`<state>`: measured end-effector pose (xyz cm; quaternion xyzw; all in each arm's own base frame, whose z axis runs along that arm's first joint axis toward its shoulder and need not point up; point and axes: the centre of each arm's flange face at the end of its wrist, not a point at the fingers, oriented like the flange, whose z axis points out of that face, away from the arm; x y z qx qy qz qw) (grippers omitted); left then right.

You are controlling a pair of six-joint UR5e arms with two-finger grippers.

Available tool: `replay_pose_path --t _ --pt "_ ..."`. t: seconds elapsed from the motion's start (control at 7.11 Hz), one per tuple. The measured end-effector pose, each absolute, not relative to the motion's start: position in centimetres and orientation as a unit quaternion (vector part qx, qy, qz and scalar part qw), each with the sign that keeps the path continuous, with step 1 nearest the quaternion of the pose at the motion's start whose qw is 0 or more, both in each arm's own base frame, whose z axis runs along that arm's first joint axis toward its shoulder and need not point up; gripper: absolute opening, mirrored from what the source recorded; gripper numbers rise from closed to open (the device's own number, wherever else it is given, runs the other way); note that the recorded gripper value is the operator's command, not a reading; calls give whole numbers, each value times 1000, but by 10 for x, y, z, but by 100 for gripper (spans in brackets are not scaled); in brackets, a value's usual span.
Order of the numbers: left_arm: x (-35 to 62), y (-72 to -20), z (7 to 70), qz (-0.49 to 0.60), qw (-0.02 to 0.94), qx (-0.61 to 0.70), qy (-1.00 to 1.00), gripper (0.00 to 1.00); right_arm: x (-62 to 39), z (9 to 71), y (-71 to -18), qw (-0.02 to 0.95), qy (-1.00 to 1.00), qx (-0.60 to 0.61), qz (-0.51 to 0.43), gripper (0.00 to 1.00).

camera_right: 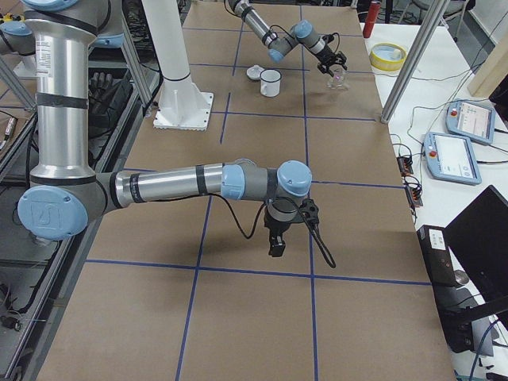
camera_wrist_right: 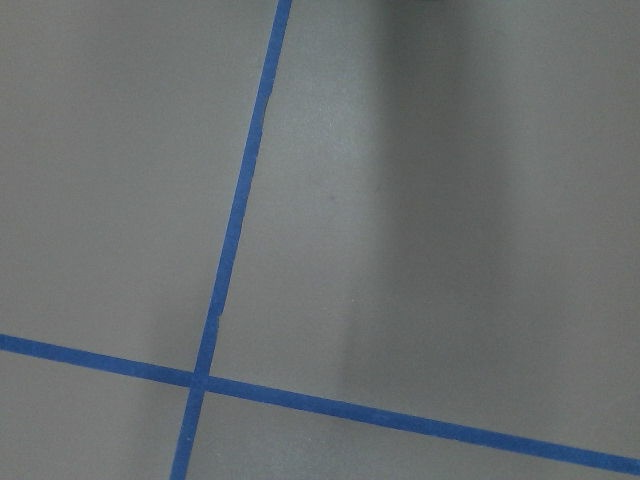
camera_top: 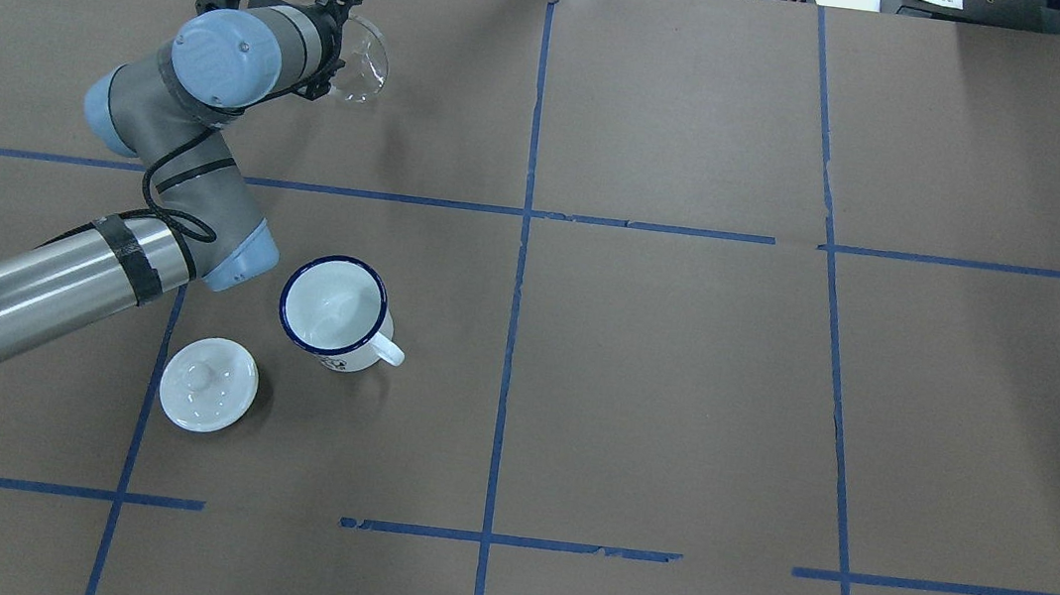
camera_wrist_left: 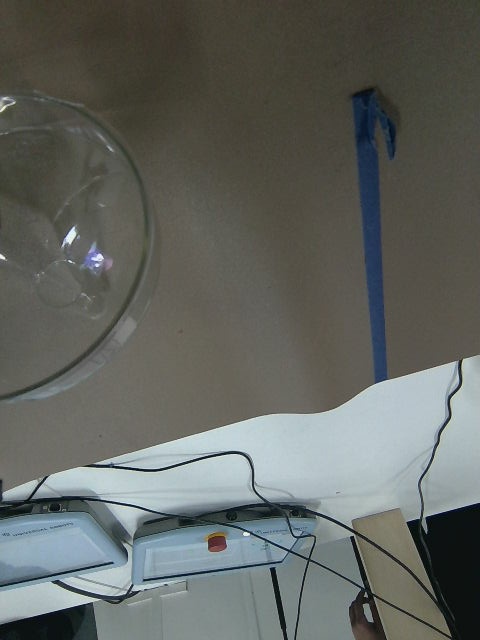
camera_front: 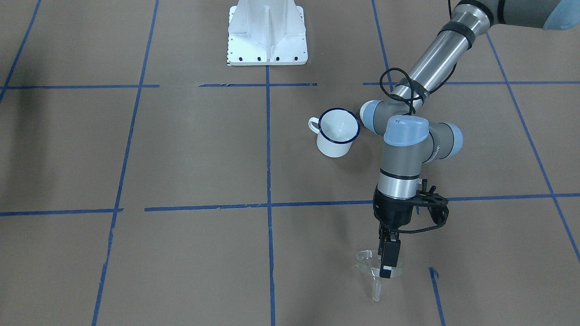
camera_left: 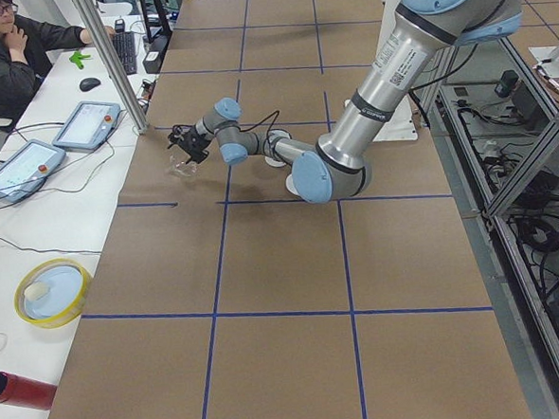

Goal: Place funnel on cup
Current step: 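Release the lid and move the left gripper to the glass funnel, then grasp the clear glass funnel with the left gripper and lift it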

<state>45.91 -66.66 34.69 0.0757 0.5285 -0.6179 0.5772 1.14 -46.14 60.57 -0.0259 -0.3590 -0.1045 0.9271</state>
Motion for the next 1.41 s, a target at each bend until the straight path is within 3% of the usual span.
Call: replay_pose_path --t 0.28,0.56,0.7,1.41 --pt "451 -676 343 -622 571 80 529 63 11 606 -461 927 -359 -26 -105 100" --pt "452 -684 344 -624 568 82 531 47 11 606 -461 927 -359 -26 -105 100" --pt "453 -686 347 -624 569 82 530 0 11 606 -461 927 -359 -26 -104 100" --pt "438 -686 308 -593 572 97 558 0 11 606 -461 927 -359 -26 -104 100"
